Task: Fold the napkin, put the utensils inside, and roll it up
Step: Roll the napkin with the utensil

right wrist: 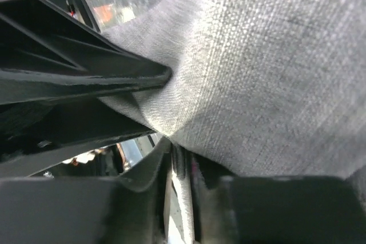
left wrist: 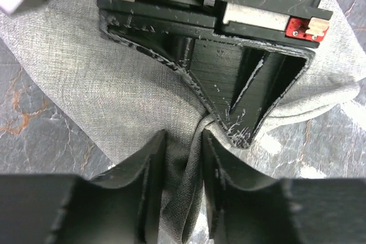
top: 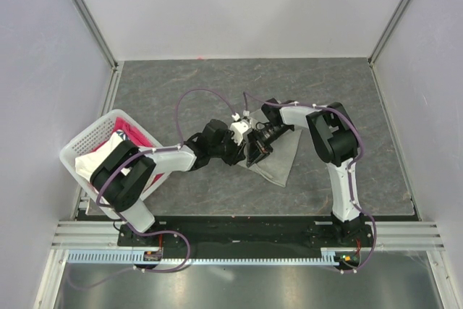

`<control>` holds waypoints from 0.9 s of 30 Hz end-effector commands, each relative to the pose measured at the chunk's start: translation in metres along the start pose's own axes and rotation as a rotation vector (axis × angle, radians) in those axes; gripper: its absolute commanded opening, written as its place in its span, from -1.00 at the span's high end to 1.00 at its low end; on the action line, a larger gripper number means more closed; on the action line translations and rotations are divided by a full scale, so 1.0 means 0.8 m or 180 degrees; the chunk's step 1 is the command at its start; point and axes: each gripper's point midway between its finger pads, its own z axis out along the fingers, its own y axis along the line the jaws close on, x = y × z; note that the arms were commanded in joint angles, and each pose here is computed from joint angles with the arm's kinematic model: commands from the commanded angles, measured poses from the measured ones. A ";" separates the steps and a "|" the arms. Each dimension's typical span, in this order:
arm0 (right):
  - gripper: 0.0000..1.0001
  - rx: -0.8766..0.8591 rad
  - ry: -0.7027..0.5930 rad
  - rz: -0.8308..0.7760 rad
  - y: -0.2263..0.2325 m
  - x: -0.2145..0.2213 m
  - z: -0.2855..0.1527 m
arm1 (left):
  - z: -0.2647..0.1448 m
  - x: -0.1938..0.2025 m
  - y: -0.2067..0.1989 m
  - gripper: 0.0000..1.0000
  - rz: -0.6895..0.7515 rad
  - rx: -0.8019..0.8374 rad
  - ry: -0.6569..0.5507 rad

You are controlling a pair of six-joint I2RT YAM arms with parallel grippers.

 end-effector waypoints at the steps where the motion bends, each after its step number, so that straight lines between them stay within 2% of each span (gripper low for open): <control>1: 0.38 0.0233 -0.0507 -0.0318 0.012 -0.037 -0.041 | 0.006 0.044 -0.006 0.35 0.0002 0.0071 0.0408; 5: 0.12 0.0447 -0.0795 -0.0230 0.015 -0.044 -0.072 | 0.008 0.049 -0.004 0.58 -0.0048 0.0056 0.0441; 10: -0.07 0.0775 -0.1127 -0.0258 0.017 -0.038 -0.102 | 0.012 0.050 -0.008 0.63 -0.0098 0.0114 0.0467; 16: -0.26 0.1820 -0.1750 -0.0958 0.026 -0.034 -0.132 | 0.007 0.055 -0.007 0.64 -0.0233 0.0182 0.0588; 20: -0.34 0.2071 -0.2116 -0.1220 0.044 -0.028 -0.130 | 0.005 0.052 -0.006 0.63 -0.0376 0.0305 0.0655; 27: -0.38 0.2642 -0.1898 -0.1631 0.049 -0.027 -0.090 | 0.002 0.053 -0.010 0.66 -0.0539 0.0495 0.0817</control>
